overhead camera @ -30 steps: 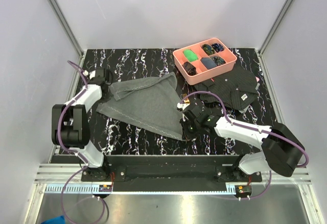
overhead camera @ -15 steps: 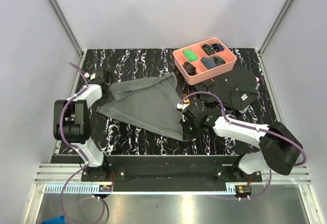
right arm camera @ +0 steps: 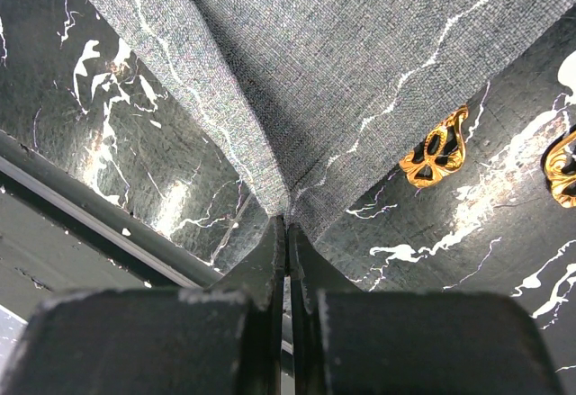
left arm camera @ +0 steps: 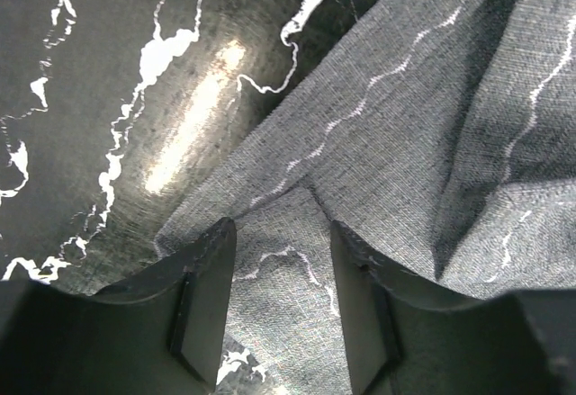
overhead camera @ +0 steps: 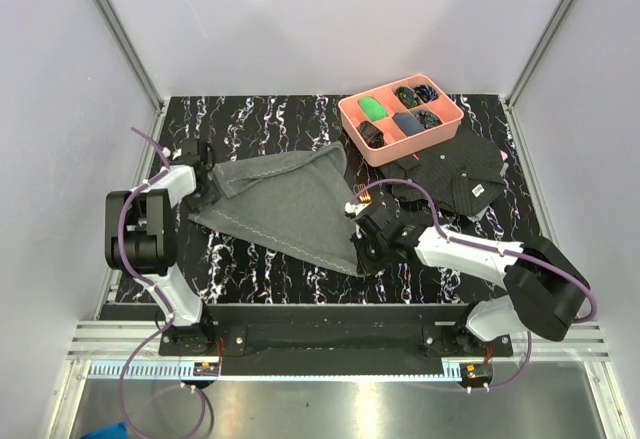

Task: Fold the napkin, place the utensils inside, and roll it up
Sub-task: Flatten the napkin out

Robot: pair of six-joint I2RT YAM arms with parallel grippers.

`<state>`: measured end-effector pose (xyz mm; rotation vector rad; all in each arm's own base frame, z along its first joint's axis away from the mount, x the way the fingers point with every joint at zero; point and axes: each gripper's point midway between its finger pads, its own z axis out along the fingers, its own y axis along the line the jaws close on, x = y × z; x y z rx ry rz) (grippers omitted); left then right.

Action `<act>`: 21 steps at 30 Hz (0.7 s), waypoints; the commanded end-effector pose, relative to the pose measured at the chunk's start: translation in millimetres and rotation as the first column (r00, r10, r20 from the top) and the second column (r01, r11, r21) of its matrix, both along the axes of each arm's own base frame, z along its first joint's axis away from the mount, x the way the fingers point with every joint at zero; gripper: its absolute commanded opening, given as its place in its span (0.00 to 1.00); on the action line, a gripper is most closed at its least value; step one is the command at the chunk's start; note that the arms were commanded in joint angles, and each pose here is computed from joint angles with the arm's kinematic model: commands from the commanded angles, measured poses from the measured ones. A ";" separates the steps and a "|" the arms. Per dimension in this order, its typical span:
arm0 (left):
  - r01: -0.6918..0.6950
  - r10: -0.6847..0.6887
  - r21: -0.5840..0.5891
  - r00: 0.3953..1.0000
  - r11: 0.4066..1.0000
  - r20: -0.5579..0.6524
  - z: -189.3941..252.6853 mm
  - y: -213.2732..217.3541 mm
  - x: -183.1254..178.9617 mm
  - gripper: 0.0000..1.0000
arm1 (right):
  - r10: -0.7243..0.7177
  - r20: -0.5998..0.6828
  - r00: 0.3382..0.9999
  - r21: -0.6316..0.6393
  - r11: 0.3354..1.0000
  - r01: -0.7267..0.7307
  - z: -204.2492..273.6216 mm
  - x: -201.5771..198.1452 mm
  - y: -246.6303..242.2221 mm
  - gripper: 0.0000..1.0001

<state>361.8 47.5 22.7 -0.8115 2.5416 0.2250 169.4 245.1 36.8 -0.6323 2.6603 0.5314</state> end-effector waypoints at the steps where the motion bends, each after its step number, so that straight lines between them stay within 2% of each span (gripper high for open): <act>1: 0.019 -0.019 -0.012 0.999 1.000 0.032 2.7 -2.2 5.7 0.52 | 0.020 0.034 0.999 0.024 1.000 -0.021 12.6 8.2 10.3 0.00; 13: 0.033 -0.033 -0.008 0.999 0.999 0.018 3.6 -2.2 11.6 0.53 | 0.013 0.048 0.999 0.035 0.999 -0.014 17.2 8.8 9.7 0.00; 18: 0.042 -0.043 -0.032 0.999 0.999 -0.034 -3.2 -8.2 4.5 0.53 | 0.014 0.065 0.998 0.051 0.999 -0.018 24.4 11.5 12.6 0.00; 21: 0.054 -0.060 -0.050 0.991 0.997 -0.118 -24.3 -13.5 -6.1 0.52 | 0.016 0.078 0.997 0.064 0.998 -0.021 30.5 13.3 14.5 0.00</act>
